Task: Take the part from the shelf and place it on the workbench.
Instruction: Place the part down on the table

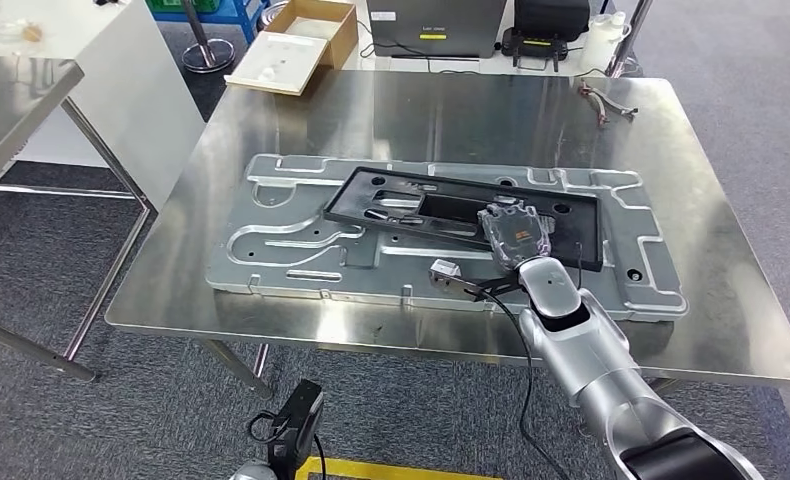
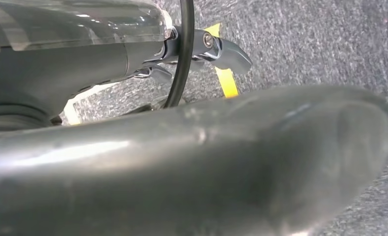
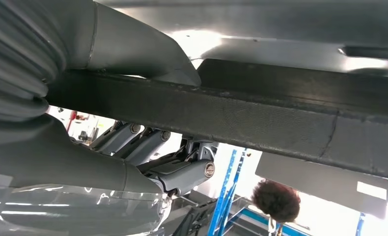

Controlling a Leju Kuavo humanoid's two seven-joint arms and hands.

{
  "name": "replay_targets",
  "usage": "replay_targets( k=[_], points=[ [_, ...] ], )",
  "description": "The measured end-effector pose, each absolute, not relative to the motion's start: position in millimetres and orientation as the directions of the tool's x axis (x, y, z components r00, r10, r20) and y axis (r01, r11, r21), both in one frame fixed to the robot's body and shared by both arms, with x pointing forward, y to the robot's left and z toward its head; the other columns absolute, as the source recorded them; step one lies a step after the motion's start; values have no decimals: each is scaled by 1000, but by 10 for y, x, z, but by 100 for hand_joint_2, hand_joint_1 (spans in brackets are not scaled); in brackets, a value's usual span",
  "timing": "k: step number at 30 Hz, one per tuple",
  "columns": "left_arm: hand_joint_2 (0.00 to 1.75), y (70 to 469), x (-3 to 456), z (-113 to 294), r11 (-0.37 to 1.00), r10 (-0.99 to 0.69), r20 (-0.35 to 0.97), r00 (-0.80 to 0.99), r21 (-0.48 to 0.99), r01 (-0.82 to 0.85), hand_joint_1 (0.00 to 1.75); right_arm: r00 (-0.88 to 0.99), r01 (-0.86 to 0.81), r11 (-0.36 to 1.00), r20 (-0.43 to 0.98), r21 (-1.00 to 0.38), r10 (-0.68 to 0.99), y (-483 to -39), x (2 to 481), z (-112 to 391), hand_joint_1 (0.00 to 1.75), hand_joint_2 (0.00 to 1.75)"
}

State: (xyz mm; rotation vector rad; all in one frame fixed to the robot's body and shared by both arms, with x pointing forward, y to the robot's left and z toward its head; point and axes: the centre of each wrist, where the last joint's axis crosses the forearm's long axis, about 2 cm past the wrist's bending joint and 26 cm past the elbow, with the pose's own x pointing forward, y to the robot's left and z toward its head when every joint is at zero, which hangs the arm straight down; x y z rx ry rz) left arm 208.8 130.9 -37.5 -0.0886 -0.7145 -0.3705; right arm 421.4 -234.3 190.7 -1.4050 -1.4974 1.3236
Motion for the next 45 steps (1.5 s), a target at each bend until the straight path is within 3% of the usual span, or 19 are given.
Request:
replay_targets(
  k=[27,33,37,45],
  points=[
    [0,1301,2089,-372,931,-302,656,692,47,361,0,-189,263,-106,-159,-959,969,-2341,4226,1900,175,175],
    [0,1355,2042,-411,947,-272,654,706,55,315,0,-233,241,-92,-150,-966,961,-2379,4089,1607,175,175],
    [175,1391,2059,-414,952,-269,656,705,68,300,0,-237,222,-101,-155,-970,959,-2402,4077,1540,0,0],
    [175,1393,2081,-402,945,-298,648,701,98,311,0,-233,193,-114,-159,-975,960,-2451,4071,1496,0,0]
  ],
)
